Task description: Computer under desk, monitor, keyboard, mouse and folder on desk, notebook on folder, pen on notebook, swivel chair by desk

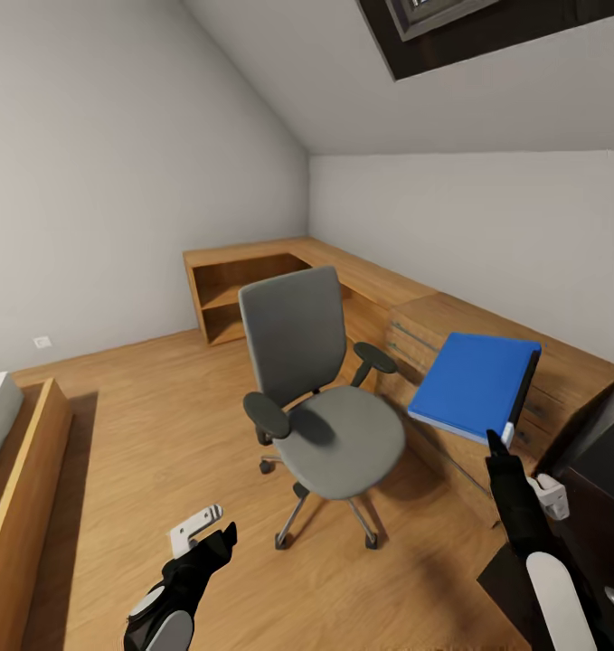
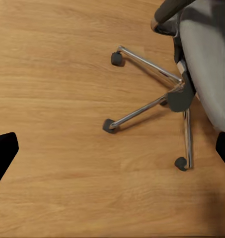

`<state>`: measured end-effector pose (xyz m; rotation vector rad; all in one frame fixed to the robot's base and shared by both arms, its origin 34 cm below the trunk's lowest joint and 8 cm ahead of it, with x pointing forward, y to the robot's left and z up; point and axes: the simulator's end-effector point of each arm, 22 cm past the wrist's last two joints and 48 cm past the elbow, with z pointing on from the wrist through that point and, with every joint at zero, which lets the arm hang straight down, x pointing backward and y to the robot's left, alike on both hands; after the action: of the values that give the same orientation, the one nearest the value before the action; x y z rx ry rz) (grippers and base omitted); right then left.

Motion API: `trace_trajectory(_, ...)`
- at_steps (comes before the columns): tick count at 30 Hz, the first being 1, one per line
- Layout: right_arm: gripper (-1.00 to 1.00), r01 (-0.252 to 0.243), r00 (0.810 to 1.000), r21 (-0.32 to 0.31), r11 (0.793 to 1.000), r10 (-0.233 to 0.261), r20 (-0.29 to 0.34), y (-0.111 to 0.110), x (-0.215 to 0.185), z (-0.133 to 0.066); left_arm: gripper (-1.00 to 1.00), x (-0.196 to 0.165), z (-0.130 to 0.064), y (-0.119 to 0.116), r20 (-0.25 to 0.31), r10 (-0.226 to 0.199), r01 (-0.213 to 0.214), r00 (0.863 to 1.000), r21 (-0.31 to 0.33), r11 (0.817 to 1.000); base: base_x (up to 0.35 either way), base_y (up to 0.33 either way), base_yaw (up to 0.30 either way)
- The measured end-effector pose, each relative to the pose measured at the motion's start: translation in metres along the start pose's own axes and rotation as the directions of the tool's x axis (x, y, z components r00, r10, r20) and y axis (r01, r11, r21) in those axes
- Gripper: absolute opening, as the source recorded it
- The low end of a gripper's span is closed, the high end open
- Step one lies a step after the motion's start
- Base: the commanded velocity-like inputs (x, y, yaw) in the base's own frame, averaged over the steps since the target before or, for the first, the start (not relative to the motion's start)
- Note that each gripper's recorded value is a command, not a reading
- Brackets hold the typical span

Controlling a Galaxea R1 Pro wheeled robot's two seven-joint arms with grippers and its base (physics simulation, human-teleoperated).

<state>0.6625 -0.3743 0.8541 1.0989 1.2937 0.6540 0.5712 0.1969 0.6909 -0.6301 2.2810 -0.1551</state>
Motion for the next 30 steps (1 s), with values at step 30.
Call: trace_trajectory(30,-1.00,-0.100,0.995,0.048,0.994,0.099,0.026,0.021,-0.031,-0.006,1.00,0.048,-0.038,-0.051,-0.118,0.145,-0.141,0.982,0.043,0.989,0.000,0.000,-0.167)
